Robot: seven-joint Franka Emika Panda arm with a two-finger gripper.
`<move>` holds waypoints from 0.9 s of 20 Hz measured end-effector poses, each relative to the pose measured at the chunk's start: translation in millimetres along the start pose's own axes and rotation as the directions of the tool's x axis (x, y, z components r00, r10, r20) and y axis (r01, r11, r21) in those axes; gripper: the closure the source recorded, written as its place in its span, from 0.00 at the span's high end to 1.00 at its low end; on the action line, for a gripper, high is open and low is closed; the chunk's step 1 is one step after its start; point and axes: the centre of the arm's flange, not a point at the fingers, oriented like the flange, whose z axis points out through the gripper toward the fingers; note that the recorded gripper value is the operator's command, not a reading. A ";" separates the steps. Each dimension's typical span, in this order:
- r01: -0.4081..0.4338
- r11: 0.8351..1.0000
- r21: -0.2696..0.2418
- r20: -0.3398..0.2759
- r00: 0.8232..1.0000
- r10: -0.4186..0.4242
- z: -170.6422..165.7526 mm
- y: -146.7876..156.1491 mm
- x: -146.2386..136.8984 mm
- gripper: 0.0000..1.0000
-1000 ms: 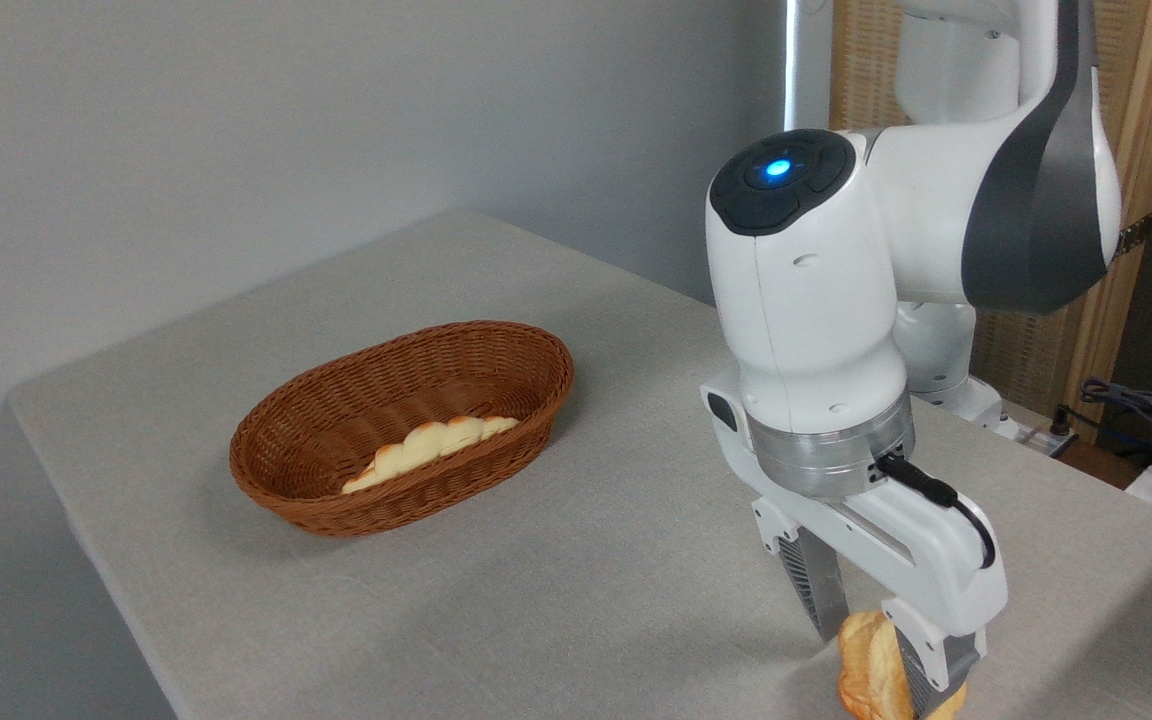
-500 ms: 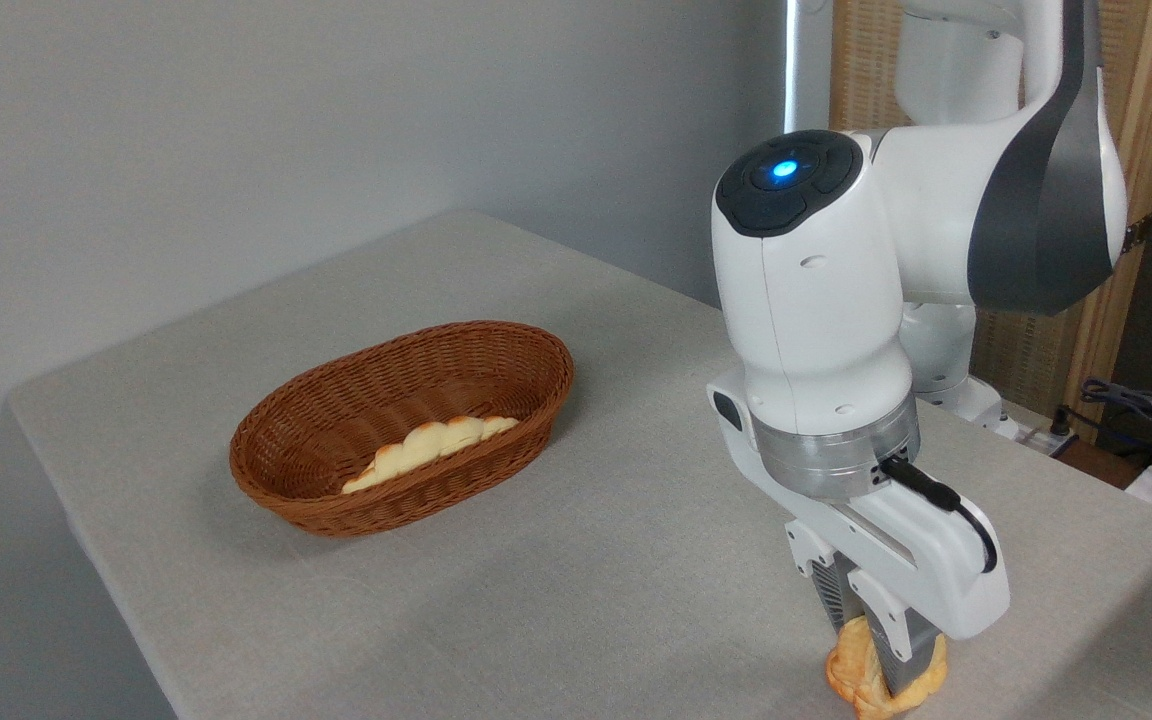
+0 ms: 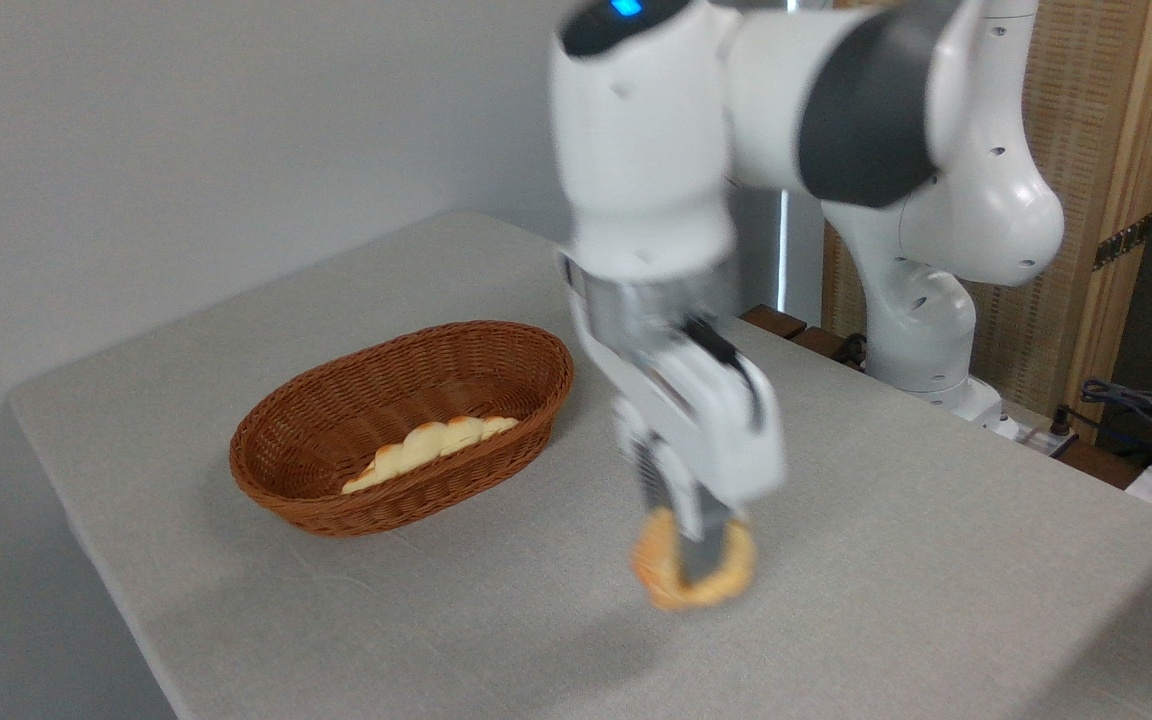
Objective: Put bread into the basket
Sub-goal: 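Carry the bread roll over the woven basket and lower it, then open the gripper to release the roll into the basket, then raise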
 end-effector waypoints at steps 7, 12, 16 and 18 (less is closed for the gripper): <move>0.019 1.000 0.018 -0.061 0.998 -0.018 -39.1 60.9 146.8 0.52; 0.034 0.999 0.010 -0.057 0.998 -0.033 -39.1 135.1 237.1 0.97; 0.102 0.995 0.001 -0.044 0.994 -0.102 -33.0 173.0 273.1 1.00; 0.111 0.994 -0.004 -0.038 0.993 -0.112 -29.3 176.9 277.8 1.00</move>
